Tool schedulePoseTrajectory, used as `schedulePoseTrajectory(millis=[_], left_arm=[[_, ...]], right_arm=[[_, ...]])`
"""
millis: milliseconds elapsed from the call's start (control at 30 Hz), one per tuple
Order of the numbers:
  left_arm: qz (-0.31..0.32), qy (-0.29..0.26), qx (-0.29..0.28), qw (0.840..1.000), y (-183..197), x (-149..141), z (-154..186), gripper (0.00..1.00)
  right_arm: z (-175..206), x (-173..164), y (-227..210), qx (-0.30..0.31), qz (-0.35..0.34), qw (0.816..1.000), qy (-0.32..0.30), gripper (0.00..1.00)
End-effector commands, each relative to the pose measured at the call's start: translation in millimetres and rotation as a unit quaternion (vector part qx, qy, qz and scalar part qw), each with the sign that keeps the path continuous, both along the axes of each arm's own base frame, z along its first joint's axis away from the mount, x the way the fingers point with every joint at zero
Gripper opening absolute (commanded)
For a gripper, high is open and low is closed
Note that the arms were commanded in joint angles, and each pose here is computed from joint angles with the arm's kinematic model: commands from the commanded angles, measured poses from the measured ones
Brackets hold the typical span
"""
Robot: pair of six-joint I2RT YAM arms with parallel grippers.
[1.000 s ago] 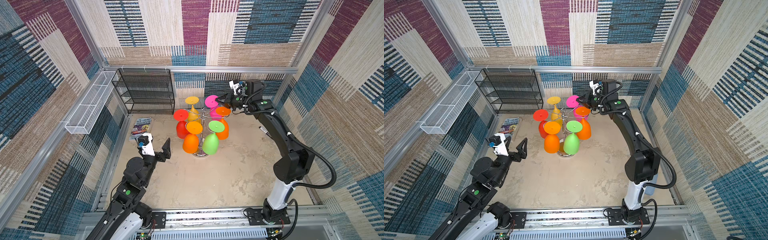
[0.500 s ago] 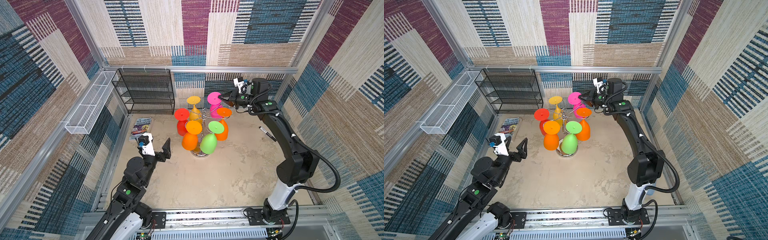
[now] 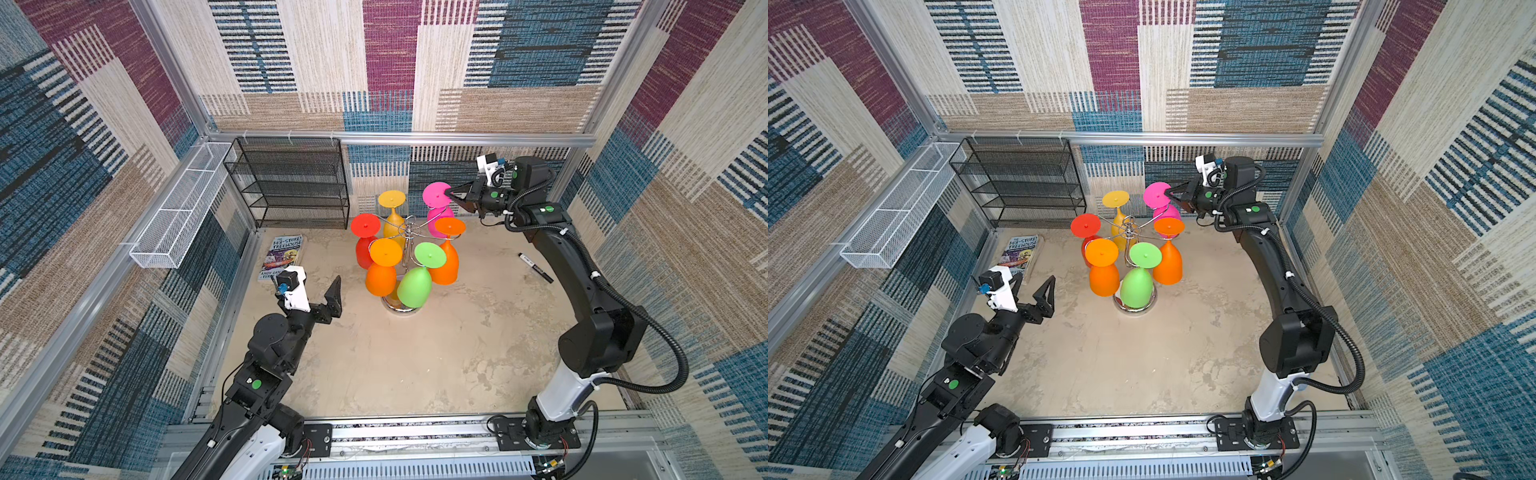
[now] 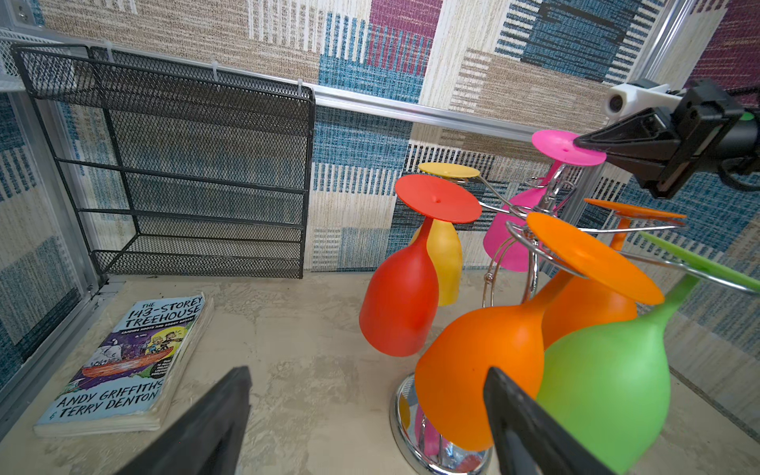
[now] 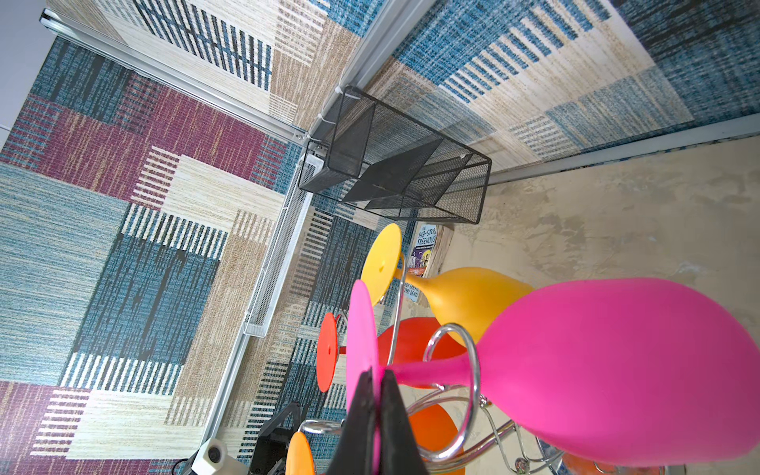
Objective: Take the wine glass off the wine glass rack
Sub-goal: Pick up the wine glass from the wine glass rack.
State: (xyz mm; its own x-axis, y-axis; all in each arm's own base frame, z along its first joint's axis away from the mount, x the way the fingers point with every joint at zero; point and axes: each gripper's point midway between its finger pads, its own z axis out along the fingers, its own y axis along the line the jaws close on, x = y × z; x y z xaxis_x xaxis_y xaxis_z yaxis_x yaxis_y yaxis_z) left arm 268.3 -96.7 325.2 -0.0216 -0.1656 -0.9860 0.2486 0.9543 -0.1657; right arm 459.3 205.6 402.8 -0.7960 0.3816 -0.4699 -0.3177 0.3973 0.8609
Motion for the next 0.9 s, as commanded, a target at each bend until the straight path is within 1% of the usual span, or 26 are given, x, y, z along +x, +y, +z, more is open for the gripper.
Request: schedulePoseTrajectory(millis=[0,633,867], left_arm=[[0.004,-0.008,0.007,1.000,1.3,-0.5,5.2,0.90],[0.006,-0.005,0.009,1.000,1.2,1.1,3.4,0.90],[0.007,-0.005,0.010,1.000,1.5,1.3,3.1,0.90]], right_arm=[[9.3,0.0,0.9,0.005,0.005,1.000,-0.013,0.00],[9.3,-21.7,1.4,0.008,0.015,1.000,-0.011,0.00],[8.3,-28.9,22.2,0.014,0.039,0.999,-0.009,0.00]])
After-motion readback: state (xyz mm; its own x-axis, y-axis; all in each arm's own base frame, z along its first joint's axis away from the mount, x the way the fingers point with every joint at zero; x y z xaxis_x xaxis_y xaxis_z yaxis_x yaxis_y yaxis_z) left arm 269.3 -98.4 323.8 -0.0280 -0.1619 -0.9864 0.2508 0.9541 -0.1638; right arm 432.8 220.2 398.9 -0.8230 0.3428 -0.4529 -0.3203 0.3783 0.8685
